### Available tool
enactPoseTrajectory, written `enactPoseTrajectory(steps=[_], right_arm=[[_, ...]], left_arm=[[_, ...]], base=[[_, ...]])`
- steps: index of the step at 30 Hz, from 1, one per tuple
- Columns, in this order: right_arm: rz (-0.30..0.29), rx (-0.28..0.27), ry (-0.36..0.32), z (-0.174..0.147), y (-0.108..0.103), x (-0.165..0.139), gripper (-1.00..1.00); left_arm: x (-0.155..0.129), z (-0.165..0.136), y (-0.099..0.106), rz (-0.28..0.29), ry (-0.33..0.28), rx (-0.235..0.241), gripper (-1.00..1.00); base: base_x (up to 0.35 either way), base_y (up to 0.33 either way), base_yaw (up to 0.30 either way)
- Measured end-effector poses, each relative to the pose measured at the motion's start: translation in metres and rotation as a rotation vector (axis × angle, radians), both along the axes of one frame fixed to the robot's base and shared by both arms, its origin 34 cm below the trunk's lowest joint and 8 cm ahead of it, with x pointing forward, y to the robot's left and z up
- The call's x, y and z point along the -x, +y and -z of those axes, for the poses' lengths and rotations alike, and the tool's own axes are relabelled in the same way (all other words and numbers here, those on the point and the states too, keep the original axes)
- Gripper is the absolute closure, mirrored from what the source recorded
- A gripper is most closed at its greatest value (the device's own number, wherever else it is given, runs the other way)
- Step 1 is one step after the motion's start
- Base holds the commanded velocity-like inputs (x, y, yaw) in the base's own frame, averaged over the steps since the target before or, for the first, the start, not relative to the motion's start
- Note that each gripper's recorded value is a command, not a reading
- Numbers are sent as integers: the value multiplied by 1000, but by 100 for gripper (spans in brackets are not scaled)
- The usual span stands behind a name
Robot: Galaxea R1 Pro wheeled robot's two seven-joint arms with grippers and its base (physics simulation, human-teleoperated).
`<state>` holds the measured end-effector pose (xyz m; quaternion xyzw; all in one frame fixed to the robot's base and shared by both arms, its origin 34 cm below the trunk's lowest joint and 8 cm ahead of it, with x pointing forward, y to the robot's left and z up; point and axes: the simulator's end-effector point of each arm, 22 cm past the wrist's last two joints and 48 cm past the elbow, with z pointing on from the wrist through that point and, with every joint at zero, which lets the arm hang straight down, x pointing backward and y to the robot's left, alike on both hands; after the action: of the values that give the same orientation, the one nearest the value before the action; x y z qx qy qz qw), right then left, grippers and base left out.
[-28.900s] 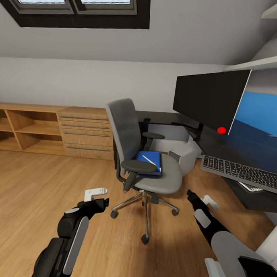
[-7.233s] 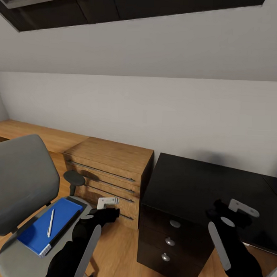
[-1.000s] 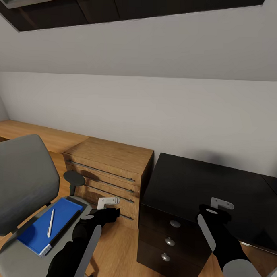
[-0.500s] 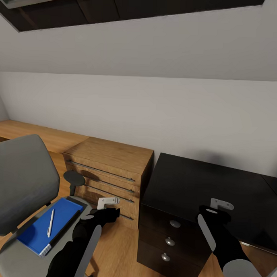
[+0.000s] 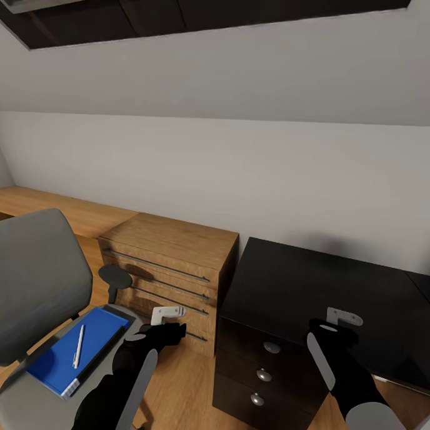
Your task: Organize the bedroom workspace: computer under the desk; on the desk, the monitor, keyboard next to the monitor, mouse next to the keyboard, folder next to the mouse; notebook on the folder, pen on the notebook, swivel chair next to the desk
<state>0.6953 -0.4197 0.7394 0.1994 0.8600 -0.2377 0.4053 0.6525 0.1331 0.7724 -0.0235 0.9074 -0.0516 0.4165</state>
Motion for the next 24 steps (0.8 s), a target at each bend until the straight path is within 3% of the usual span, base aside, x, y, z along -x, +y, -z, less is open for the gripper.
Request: enactPoseTrajectory(steps=[18, 19, 24], right_arm=[[7, -1, 11, 0, -3, -7, -100], [7, 0, 11, 0, -3, -7, 100], [6, 3, 12, 0, -3, -7, 100]], left_arm=[[0, 0, 0, 0, 0, 0, -100], [0, 0, 0, 0, 0, 0, -100], [0, 0, 0, 0, -1, 0, -100]], base=[[0, 0, 0], [0, 0, 0], [0, 0, 0]])
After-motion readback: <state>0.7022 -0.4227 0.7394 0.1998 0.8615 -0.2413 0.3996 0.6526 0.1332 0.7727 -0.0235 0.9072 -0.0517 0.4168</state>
